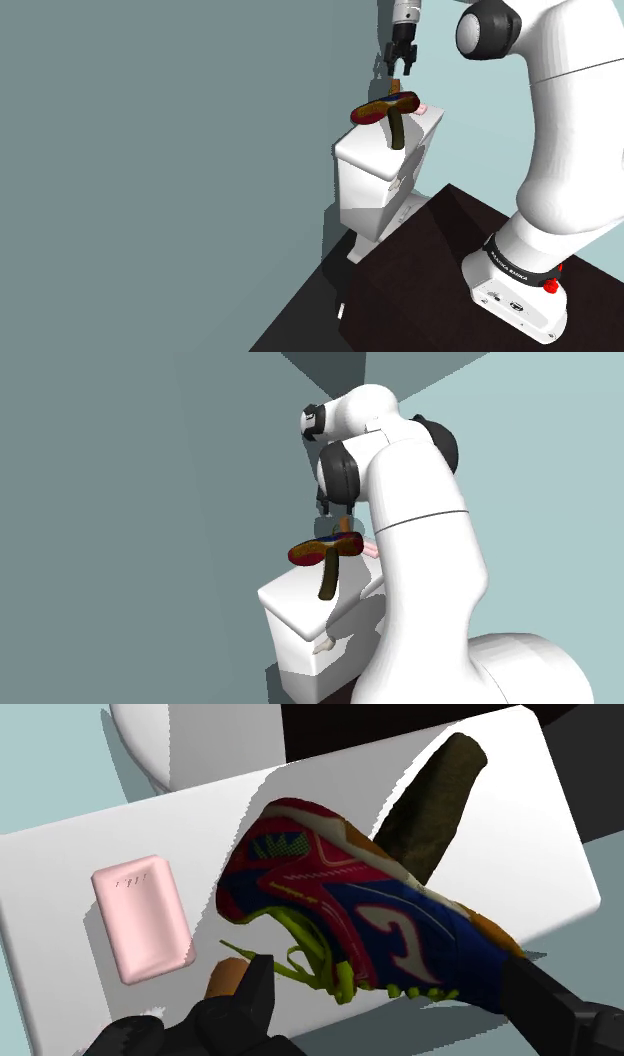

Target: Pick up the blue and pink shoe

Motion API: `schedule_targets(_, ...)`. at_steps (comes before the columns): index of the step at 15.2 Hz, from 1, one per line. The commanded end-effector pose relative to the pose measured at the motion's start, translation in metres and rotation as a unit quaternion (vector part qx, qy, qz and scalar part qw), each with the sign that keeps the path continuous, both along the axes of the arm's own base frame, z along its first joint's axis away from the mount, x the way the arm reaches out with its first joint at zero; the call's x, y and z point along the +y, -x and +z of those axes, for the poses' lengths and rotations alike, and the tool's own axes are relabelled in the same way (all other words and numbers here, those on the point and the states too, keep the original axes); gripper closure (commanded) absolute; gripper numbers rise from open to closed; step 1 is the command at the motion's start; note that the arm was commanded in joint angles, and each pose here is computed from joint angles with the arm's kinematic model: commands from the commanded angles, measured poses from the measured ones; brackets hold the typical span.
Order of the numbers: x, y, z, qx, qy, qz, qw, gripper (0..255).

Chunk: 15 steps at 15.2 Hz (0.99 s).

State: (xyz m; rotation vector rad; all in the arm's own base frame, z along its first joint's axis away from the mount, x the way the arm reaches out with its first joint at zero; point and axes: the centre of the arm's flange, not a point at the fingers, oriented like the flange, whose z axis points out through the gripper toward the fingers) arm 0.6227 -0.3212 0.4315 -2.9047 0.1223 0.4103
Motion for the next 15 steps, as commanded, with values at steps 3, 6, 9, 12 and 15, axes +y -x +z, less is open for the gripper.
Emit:
schedule_targets(3, -0.007, -0.009, -0.025, 0.001, -0.006, 0.000, 1.0000, 0)
schedule_targets(6, -0.007, -0.009, -0.041, 0.001, -0.006, 0.000, 1.0000, 0)
schedule_targets(9, -0.007, -0.009, -0.049, 0.001, -0.006, 0.000, 1.0000, 0)
schedule_targets(12, -0.002, 0.000, -0.045, 0.001, -0.005, 0.000, 1.0000, 255)
schedule_targets(15, -0.004, -0.001, -0.045, 0.001, -0.005, 0.000, 1.0000, 255)
